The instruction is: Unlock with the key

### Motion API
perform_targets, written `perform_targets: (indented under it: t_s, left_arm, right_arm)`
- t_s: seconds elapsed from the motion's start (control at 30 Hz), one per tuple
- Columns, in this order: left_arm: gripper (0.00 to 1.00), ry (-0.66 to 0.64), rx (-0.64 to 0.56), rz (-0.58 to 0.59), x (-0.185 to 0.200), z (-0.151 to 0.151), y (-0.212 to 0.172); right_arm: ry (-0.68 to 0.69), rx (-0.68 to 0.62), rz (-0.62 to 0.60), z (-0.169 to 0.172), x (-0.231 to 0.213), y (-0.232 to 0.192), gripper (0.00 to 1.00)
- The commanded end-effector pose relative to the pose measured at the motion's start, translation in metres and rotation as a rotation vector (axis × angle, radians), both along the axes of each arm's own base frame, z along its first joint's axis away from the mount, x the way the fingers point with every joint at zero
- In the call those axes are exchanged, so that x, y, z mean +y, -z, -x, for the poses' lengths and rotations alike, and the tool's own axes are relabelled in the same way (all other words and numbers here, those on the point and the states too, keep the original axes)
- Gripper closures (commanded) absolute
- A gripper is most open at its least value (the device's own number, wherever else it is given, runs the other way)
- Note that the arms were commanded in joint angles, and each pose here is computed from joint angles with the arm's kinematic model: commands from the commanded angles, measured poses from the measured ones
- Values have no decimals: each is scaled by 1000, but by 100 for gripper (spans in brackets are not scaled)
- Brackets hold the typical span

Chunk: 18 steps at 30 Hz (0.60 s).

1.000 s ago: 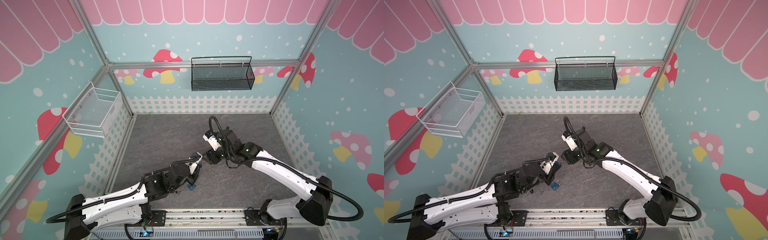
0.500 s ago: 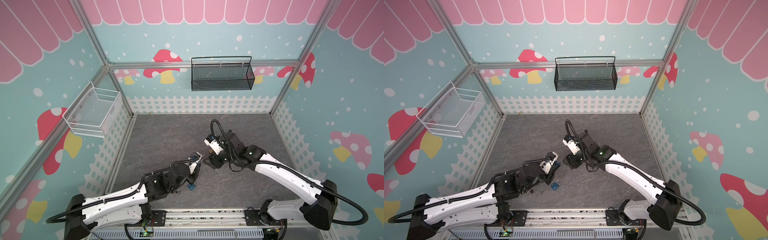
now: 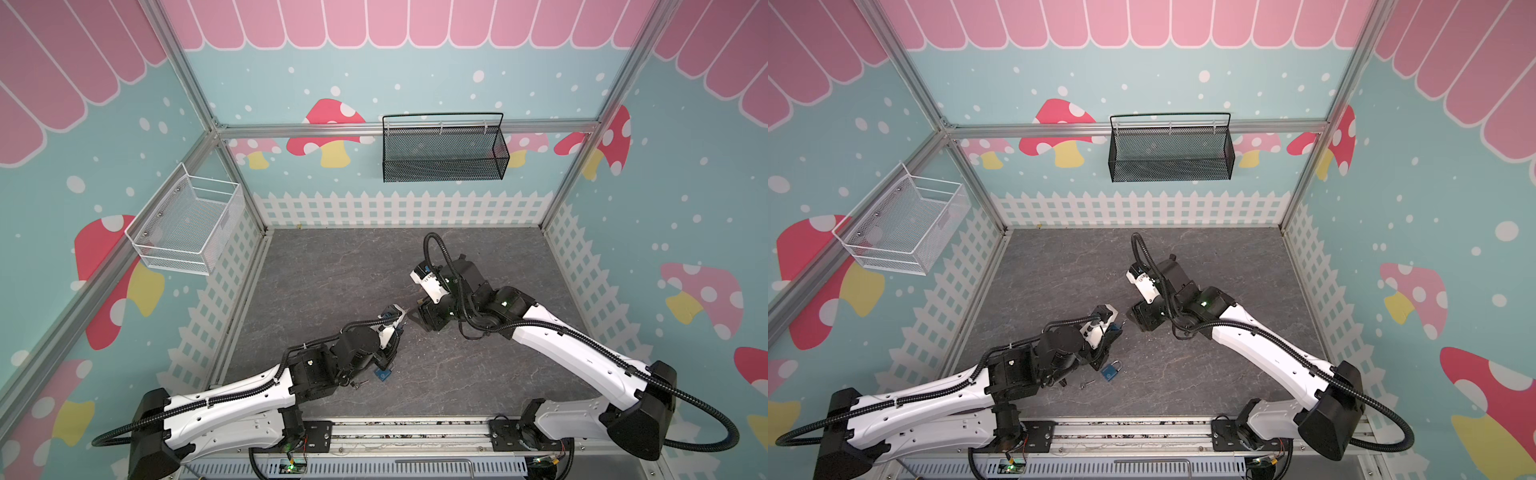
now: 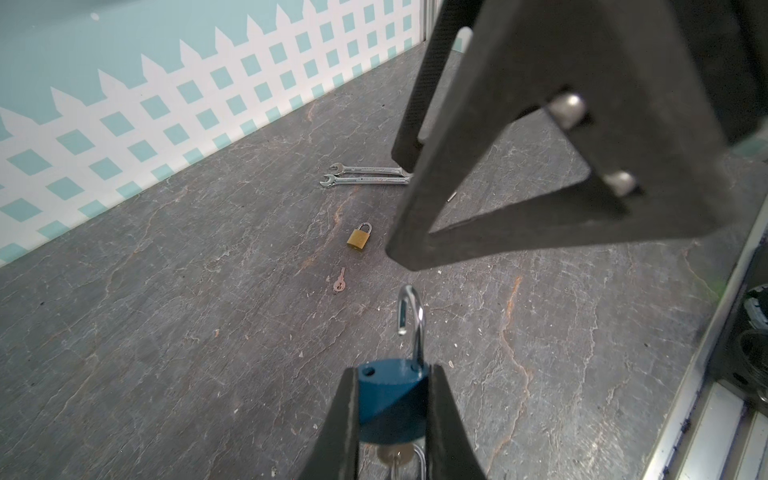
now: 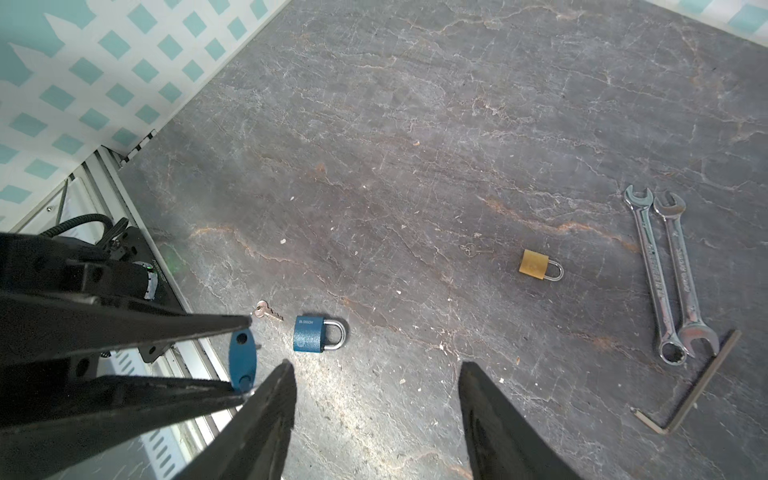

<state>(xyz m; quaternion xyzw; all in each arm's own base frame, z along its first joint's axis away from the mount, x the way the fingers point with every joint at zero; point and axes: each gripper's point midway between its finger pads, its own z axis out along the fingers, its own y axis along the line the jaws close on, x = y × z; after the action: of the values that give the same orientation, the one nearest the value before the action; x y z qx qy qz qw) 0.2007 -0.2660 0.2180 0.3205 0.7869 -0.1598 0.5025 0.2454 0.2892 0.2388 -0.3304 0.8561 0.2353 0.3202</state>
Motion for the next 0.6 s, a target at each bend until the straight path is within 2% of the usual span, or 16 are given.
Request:
perform_targets:
  t_s: [0.0,0.13,0.57]
  left_arm:
    - [100,26,-14,13,-5,1,-13]
    - [100,22,-22,17,-6,0,-16]
    - [100,-36,-54,31,3,-7,-21]
  right_arm:
    - [-30,-16,-28,-2,11,-9,35]
    - [-75,23,-43,3,21,-1,35]
    - [-59,32,-18,11,7,10,34]
